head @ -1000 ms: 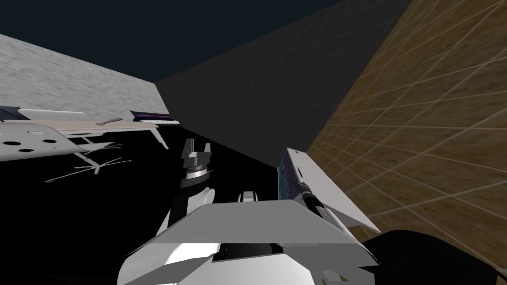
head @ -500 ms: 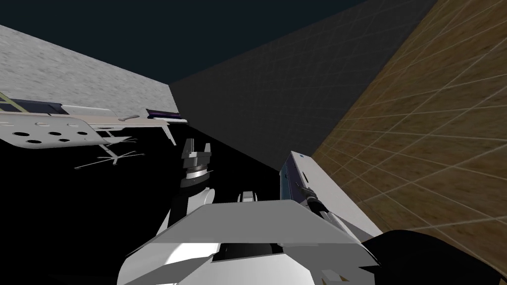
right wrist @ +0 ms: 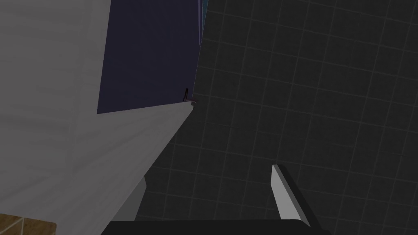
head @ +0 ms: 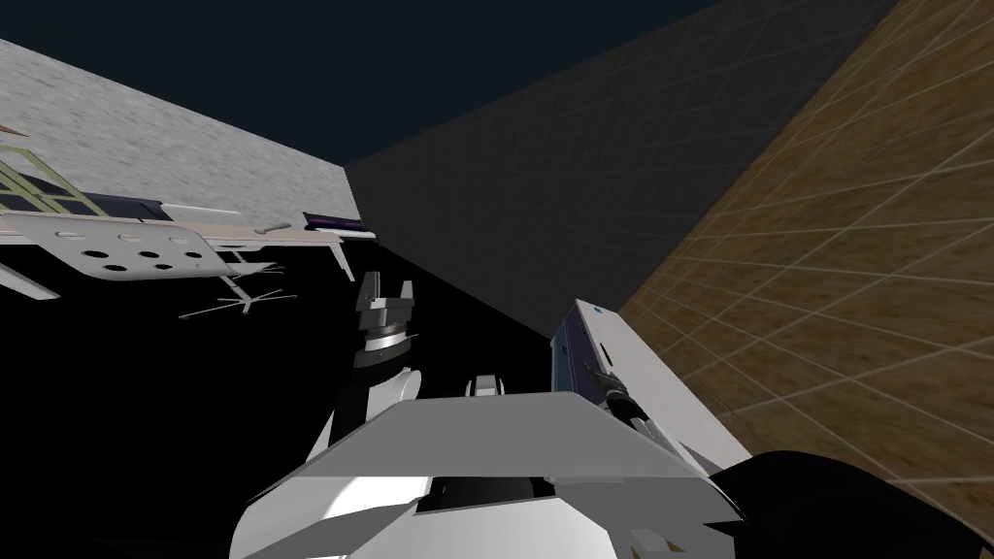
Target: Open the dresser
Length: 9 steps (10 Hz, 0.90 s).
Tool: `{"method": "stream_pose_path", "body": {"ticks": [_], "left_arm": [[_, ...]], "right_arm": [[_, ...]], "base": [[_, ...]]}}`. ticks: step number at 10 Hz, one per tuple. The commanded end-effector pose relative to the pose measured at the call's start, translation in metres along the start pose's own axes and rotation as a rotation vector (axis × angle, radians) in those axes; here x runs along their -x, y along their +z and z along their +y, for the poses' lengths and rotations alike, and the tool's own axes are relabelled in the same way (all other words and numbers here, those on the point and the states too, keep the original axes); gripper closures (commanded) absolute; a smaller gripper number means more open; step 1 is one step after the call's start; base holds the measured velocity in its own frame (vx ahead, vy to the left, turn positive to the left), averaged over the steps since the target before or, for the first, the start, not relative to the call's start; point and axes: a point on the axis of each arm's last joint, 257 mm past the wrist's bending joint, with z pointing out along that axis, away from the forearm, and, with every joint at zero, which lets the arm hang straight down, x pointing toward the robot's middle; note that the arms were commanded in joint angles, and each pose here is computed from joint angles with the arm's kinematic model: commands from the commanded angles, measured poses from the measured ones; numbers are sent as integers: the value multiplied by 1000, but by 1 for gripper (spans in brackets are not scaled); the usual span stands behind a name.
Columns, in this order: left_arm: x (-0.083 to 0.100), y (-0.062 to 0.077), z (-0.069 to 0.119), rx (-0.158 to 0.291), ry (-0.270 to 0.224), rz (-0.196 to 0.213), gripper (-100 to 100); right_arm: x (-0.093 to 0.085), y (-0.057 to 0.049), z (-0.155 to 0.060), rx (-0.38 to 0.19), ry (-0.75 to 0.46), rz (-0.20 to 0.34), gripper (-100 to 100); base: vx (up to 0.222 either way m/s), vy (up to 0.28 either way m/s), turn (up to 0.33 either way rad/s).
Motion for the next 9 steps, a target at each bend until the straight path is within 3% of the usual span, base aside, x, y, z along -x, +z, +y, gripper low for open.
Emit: {"method": "stream_pose_path", "body": {"ticks": [1, 2, 5, 8, 9], "left_arm": [[0, 0, 0, 0, 0, 0, 0], [0, 0, 0, 0, 0, 0, 0], [0, 0, 0, 0, 0, 0, 0], [0, 0, 0, 0, 0, 0, 0], [0, 0, 0, 0, 0, 0, 0]], "right_arm": [[-16, 2, 14, 20, 22, 24, -100], [-24, 1, -10, -28, -62, 49, -100], [-36, -1, -17, -40, -64, 74, -100], [-36, -1, -17, -40, -64, 74, -100], [-48, -4, -44, -91, -147, 109, -100]], "base": [[13, -12, 9], [50, 22, 210], [20, 11, 102], [-3, 5, -12], [27, 8, 224]]}}
